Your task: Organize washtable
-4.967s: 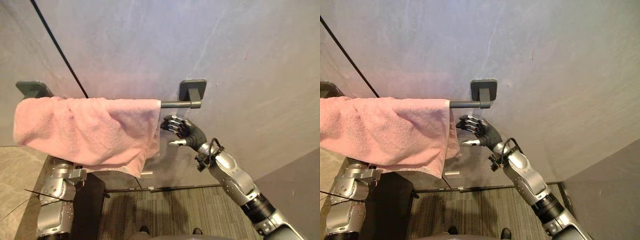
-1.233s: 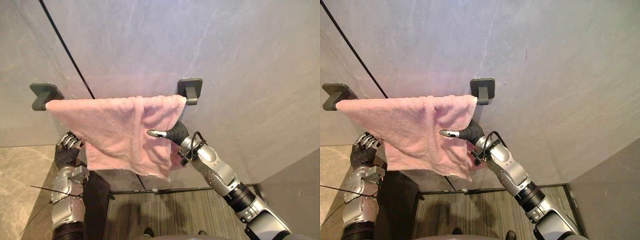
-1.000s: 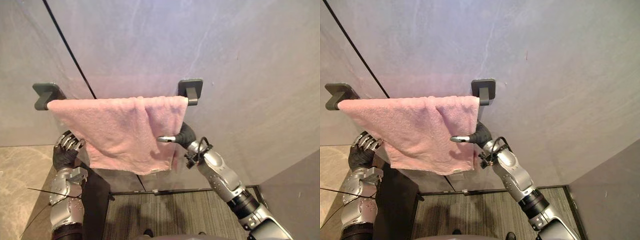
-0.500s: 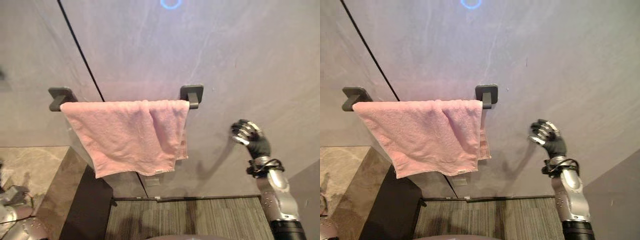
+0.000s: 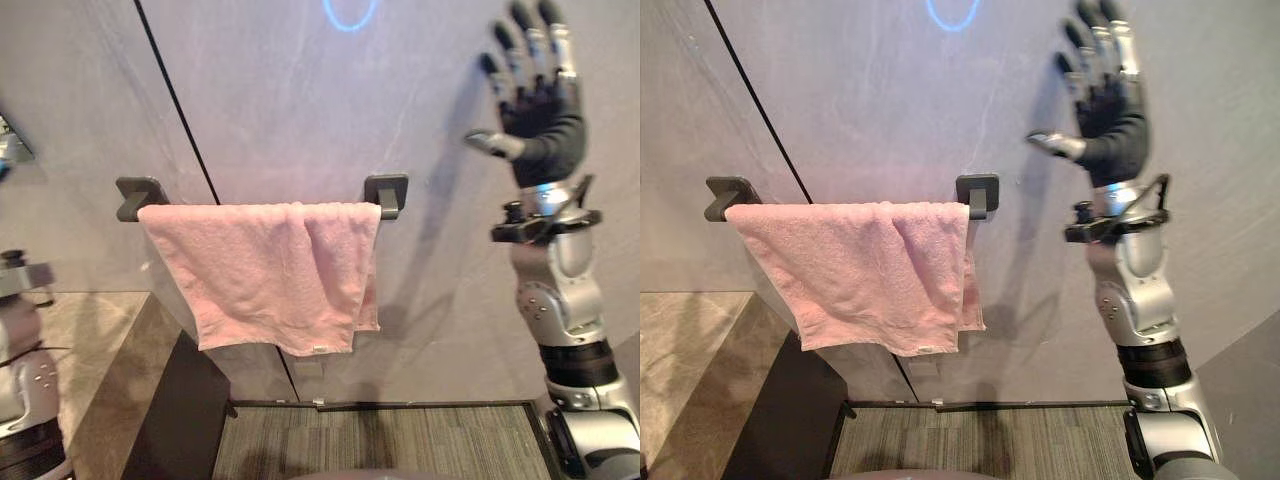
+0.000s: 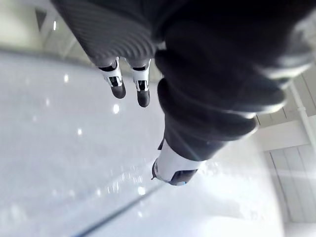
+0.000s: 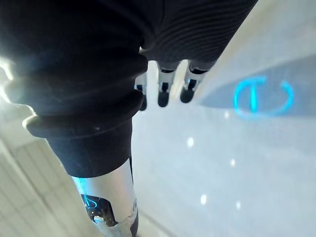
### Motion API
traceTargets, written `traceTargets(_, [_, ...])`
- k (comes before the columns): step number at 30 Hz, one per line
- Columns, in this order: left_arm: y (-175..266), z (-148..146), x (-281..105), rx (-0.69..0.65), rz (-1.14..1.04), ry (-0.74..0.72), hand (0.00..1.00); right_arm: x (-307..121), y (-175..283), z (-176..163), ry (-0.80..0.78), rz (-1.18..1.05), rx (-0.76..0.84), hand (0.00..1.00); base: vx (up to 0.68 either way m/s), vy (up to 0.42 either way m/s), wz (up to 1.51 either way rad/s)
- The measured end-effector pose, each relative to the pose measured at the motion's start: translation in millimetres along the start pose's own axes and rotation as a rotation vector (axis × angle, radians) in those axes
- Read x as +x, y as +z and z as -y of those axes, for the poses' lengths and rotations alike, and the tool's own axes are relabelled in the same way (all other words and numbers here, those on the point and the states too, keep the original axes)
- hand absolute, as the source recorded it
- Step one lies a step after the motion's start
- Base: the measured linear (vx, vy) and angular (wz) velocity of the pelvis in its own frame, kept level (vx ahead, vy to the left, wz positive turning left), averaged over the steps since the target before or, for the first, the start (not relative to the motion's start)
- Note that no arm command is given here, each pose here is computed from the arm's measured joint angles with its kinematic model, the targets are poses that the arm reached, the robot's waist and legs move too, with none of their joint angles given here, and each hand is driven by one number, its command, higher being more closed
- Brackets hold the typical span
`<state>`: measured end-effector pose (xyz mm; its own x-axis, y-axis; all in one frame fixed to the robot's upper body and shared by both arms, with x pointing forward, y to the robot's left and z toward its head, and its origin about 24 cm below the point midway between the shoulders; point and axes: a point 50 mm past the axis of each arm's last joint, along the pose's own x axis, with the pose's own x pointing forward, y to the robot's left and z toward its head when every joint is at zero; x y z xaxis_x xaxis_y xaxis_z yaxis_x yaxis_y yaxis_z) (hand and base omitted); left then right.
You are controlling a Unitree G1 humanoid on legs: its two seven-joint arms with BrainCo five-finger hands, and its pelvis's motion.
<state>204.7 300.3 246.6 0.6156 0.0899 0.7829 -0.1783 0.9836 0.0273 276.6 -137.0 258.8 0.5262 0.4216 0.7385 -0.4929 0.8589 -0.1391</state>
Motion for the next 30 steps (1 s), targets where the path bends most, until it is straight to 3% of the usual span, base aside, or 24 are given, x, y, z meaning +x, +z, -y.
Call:
traceTargets(5, [-5.8,35.9,-0.6,-0.205,-0.026,-0.197,0.0,12.5,-21.0,-54.5,0.293,-0.085,0.154,0.0,-0.01,-0.024,0.16])
traceTargets(13, [-15.5,59.3,-16.2,-0.433,-0.108,-0.354,0.0,11.6,-33.9,-89.0,0.467,-0.137,0.32,0.0,-0.01,-0.011,0.06])
traceTargets(15, [-22.8,66.3,-26.4,-0.485,-0.181,-0.404,0.0,6.0,-40.1,-101.0,0.512,-0.173,0.353,0.0,0.0,0.0,0.0])
traceTargets(20, [-45.3,92.7,-73.0,-0.56,-0.493,-0.692,0.0,-22.5,-68.0,-130.3,0.79,-0.424,0.363,0.0,-0.01,-0.003,0.0])
traceTargets(25, [-67.5,86.4,-111.1,-0.593,-0.729,-0.757,0.0,-35.8,-73.1,-126.0,0.827,-0.515,0.408,0.0,0.0,-0.002,-0.01])
traceTargets(30, [-76.2,90.3,-130.3,-0.612,-0.827,-0.798,0.0,-42.5,-72.4,-126.5,0.843,-0.535,0.419,0.0,0.0,0.0,0.0])
